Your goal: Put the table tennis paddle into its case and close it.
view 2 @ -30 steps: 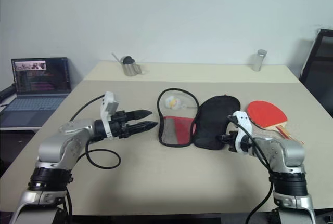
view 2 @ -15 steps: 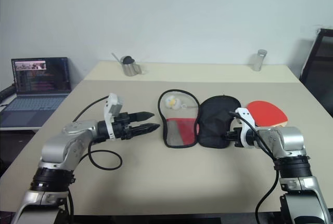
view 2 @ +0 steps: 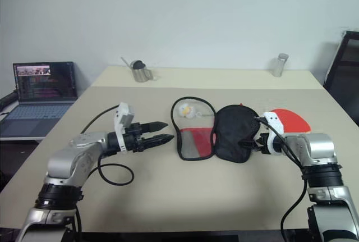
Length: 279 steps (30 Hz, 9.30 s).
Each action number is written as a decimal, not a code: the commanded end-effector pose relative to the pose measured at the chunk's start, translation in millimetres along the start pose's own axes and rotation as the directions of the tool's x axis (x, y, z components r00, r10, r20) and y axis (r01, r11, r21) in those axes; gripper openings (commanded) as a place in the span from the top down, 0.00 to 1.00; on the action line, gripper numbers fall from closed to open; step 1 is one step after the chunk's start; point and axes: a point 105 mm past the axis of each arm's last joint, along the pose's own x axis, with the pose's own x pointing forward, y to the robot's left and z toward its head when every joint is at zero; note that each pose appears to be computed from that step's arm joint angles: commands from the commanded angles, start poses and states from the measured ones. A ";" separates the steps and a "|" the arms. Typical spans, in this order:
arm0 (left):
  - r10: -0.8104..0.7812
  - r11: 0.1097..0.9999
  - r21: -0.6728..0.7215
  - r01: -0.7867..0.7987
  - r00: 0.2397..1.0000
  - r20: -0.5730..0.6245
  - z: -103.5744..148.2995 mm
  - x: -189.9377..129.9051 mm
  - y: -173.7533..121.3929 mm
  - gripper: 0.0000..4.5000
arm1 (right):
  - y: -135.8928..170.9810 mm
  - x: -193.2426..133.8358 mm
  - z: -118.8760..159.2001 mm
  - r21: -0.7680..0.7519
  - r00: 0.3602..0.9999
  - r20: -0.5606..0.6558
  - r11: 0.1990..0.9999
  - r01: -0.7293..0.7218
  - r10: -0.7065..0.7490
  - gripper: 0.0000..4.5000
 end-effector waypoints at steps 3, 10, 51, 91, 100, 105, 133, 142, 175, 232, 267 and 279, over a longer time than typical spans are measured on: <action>-0.008 0.999 0.044 0.007 1.000 0.027 9.9 2.4 -2.8 0.23 | -4.9 -37.8 38.1 -0.102 0.985 0.160 0.994 -0.044 0.060 0.01; -0.074 0.996 0.050 0.071 0.996 0.047 16.8 14.1 -15.2 0.23 | -76.7 -70.9 22.8 -0.170 0.967 0.158 0.959 0.228 -0.202 0.01; -0.094 0.993 0.079 0.090 0.995 0.046 18.1 22.3 -11.7 0.23 | -95.1 -50.7 -31.2 -0.018 0.956 0.066 0.957 0.289 -0.287 0.01; 0.000 0.997 0.082 -0.002 1.000 0.028 12.3 5.9 -5.0 0.23 | -103.4 -60.1 18.5 0.126 0.829 0.253 0.867 0.483 -0.499 0.76; 0.006 0.996 0.090 -0.011 0.998 0.059 16.3 5.3 -3.7 0.23 | -35.4 -55.8 60.3 0.098 0.846 0.365 0.920 0.380 -0.389 0.76; -0.049 0.995 0.095 0.039 0.993 0.105 29.9 1.7 -6.5 0.23 | 25.1 -32.3 62.6 0.114 0.877 0.381 0.956 0.269 -0.292 0.76; -0.037 0.975 0.221 0.017 0.995 0.088 46.9 -4.1 4.7 0.23 | 53.2 57.9 7.5 0.209 0.883 0.232 0.908 0.364 -0.408 0.76; -0.039 0.975 0.222 0.020 0.996 0.084 45.3 -2.4 3.9 0.23 | 54.2 62.6 -6.5 0.215 0.870 0.193 0.884 0.414 -0.454 0.76; -0.019 0.978 0.208 0.002 0.997 0.077 36.6 -2.3 3.8 0.23 | 85.2 66.2 -4.5 0.236 0.902 0.200 0.912 0.334 -0.382 0.68; -0.081 0.946 0.319 0.052 0.994 0.077 54.8 2.1 -6.3 0.23 | 73.5 62.4 13.8 0.253 0.875 0.253 0.901 0.353 -0.413 0.68; -0.102 0.900 0.427 0.085 0.995 0.017 66.3 -2.5 -0.8 0.23 | 76.7 55.8 23.6 0.237 0.868 0.133 0.866 0.441 -0.479 0.68; -0.096 0.903 0.422 0.076 0.995 0.025 63.9 -2.0 0.0 0.23 | 80.7 56.8 24.0 0.265 0.892 0.129 0.882 0.390 -0.434 0.58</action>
